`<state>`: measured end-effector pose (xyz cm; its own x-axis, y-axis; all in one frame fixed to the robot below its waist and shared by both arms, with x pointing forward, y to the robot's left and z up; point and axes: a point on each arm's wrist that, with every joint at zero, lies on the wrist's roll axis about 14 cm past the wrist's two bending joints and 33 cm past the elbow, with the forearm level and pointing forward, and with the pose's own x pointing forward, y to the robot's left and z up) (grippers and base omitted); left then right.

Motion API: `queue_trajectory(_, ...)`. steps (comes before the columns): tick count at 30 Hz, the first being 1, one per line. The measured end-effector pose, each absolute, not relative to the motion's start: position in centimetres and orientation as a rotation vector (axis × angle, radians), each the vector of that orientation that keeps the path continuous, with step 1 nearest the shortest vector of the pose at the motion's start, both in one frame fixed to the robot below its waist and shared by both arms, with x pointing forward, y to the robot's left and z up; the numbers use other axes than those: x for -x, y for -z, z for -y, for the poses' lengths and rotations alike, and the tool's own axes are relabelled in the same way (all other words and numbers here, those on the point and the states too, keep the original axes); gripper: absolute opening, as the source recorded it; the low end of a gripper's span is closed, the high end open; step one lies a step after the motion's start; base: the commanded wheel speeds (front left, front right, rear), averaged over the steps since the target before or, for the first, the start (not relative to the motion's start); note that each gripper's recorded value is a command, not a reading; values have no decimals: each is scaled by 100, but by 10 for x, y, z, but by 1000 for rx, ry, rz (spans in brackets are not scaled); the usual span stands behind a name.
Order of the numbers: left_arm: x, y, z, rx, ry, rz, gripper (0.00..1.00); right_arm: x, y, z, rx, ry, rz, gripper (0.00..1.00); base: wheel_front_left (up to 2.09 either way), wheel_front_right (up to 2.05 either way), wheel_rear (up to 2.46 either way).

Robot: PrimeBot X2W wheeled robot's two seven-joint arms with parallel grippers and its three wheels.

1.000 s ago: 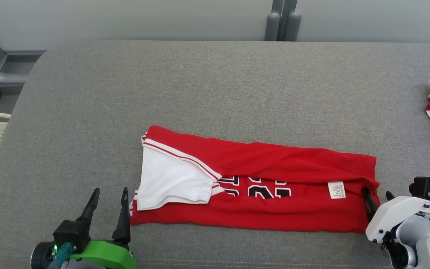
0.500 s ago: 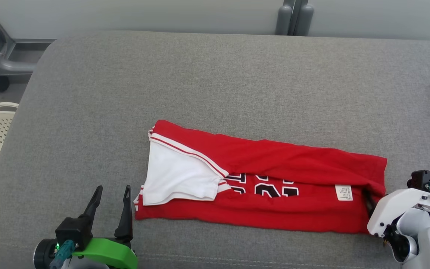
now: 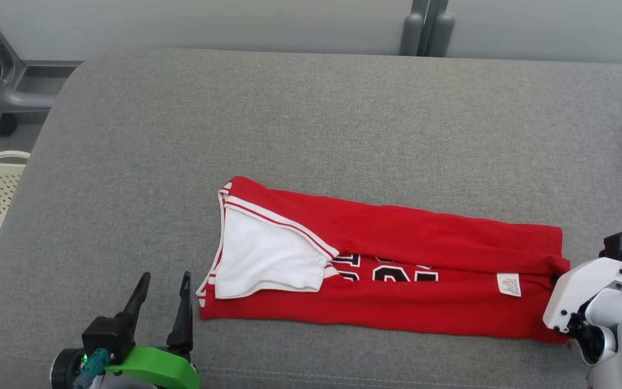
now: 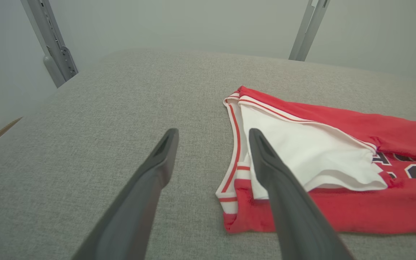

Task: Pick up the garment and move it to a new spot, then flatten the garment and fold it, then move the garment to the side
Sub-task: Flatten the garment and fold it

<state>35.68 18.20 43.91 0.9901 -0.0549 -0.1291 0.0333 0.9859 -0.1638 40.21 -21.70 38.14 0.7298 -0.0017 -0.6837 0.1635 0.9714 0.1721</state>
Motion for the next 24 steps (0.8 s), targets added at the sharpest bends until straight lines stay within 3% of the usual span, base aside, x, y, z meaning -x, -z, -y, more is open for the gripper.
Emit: queue_trajectory(24, -364, -440, -170, 158, 87, -132, 100, -388, -454, 348, -52, 426, -640, 0, 0, 0, 0)
